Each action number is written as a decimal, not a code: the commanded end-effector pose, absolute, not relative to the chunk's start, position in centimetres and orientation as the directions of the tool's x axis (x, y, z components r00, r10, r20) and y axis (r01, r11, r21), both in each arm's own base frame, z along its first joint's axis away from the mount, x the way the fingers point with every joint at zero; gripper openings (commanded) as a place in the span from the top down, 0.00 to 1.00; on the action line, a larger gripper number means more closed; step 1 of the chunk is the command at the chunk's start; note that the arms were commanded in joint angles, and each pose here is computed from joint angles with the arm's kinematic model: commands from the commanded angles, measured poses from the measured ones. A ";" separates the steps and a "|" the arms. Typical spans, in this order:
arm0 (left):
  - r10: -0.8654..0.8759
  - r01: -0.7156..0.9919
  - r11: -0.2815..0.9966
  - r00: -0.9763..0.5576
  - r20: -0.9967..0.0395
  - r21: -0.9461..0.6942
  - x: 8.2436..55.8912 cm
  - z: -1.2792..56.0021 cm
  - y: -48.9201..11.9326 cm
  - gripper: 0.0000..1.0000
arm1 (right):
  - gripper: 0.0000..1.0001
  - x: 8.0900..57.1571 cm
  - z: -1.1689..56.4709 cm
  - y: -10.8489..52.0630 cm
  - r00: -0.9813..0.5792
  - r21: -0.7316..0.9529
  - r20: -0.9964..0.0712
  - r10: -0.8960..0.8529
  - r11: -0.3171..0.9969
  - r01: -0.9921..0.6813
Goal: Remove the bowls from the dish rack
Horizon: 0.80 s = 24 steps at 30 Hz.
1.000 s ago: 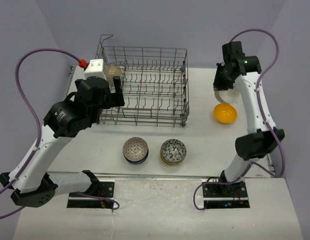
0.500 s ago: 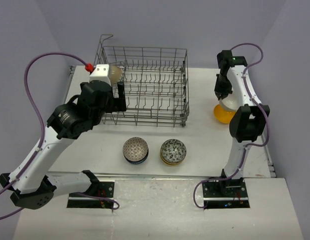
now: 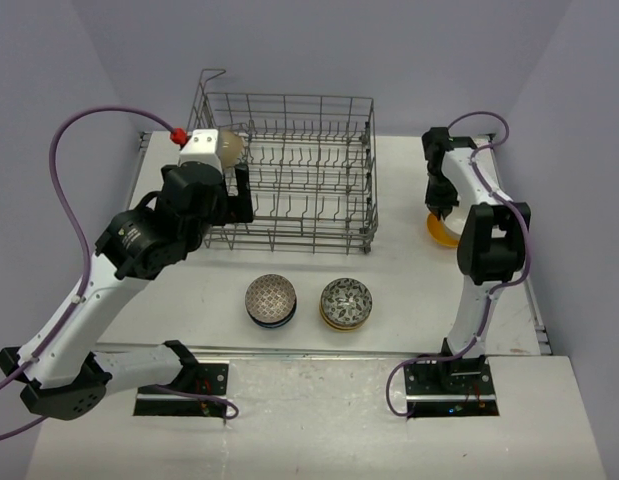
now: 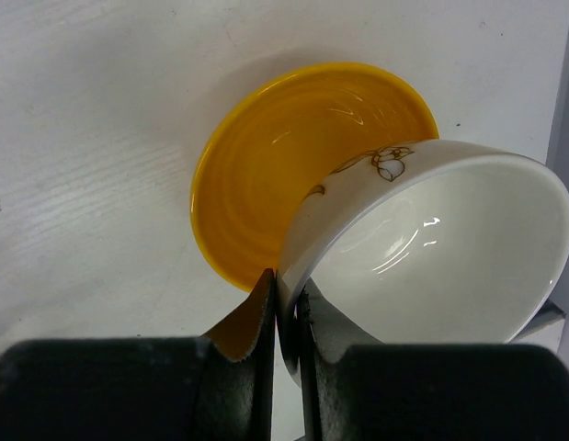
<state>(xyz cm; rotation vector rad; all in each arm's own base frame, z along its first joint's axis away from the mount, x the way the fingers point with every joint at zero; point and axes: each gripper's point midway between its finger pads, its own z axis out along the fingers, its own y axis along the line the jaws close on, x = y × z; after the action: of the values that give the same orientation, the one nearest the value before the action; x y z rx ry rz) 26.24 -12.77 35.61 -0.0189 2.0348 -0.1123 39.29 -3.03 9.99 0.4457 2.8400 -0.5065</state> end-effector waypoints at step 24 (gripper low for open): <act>-0.093 0.007 0.994 -0.409 -0.908 -0.105 26.7 35.7 -12.3 0.00 | 0.91 41.2 7.3 -1.0 -0.915 -0.323 -0.315 0.252 0.878 0.353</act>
<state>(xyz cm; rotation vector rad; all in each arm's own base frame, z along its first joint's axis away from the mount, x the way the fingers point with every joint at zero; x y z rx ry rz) 26.18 -12.59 34.65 -0.0210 2.0408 -0.0997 41.12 -0.57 6.24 0.4194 2.8357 -0.5162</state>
